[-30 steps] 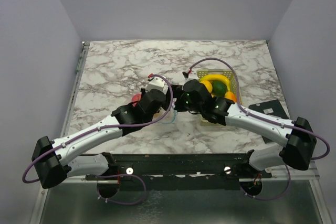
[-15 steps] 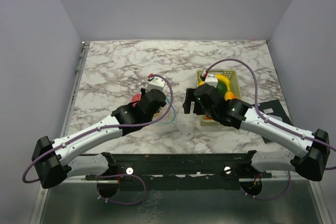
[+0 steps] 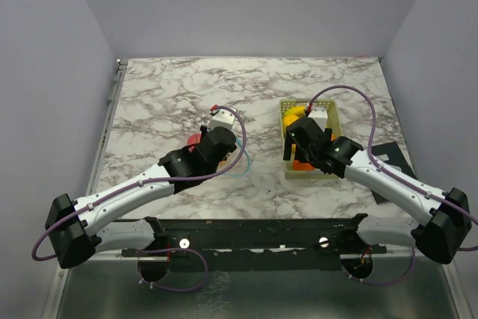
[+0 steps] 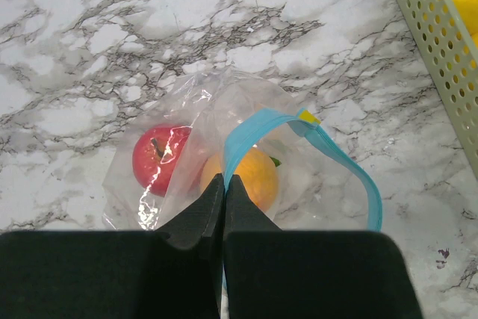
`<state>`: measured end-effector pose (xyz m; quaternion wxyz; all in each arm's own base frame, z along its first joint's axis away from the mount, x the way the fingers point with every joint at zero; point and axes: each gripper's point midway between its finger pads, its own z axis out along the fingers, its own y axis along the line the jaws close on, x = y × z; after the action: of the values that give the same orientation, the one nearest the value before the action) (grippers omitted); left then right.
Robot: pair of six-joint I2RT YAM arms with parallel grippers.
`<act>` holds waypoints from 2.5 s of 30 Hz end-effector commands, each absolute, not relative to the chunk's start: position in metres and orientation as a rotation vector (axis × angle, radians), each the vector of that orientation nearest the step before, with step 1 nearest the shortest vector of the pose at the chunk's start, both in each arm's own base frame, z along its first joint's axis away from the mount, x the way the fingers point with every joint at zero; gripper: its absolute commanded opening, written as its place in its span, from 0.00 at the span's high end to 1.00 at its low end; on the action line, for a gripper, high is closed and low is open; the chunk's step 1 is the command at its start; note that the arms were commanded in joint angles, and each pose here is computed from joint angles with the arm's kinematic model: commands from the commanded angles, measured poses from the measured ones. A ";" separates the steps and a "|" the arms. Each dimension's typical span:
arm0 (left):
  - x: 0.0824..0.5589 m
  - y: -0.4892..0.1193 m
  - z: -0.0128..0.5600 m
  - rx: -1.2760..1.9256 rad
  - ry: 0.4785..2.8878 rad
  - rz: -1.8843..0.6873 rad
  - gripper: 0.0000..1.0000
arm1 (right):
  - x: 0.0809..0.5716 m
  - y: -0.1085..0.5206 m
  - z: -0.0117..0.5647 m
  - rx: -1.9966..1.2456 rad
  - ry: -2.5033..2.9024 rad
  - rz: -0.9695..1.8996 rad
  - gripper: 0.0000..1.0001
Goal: Place the food in the zip-top bag and seal the zipper
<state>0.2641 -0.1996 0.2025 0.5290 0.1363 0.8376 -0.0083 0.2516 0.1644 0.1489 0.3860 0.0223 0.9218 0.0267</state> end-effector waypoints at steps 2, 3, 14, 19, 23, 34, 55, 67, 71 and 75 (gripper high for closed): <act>0.265 -0.206 0.210 0.325 1.992 -0.054 1.00 | 0.257 0.142 0.140 0.098 2.365 0.020 0.12; 0.265 -0.206 0.210 0.326 1.993 -0.054 1.00 | 0.257 0.141 0.137 0.103 2.375 0.022 0.11; 0.265 -0.206 0.210 0.327 1.993 -0.051 1.00 | 0.268 0.132 0.100 0.162 2.448 0.000 0.05; 0.265 -0.205 0.211 0.326 1.991 -0.051 1.00 | 0.269 0.128 0.083 0.192 2.476 -0.011 0.05; 0.265 -0.205 0.211 0.324 1.990 -0.052 1.00 | 0.270 0.125 0.071 0.212 2.497 -0.021 0.05; 0.265 -0.205 0.212 0.326 1.990 -0.053 1.00 | 0.266 0.123 0.055 0.208 2.534 -0.035 0.21; 0.265 -0.205 0.212 0.325 1.989 -0.054 1.00 | 0.268 0.161 0.171 0.148 2.327 0.388 0.64; 0.265 -0.205 0.211 0.327 1.992 -0.051 1.00 | 0.248 0.247 0.202 -0.030 2.257 0.774 0.64; 0.265 -0.206 0.210 0.330 1.994 -0.050 1.00 | 0.244 0.270 0.204 -0.073 2.260 0.797 0.64; 0.265 -0.206 0.210 0.332 1.994 -0.052 1.00 | 0.240 0.295 0.207 -0.112 2.254 0.872 0.64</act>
<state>0.2642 -0.1998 0.2028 0.5290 0.1365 0.8375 -0.0086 0.2385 0.2650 0.1833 0.3463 -0.0355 0.8927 0.2863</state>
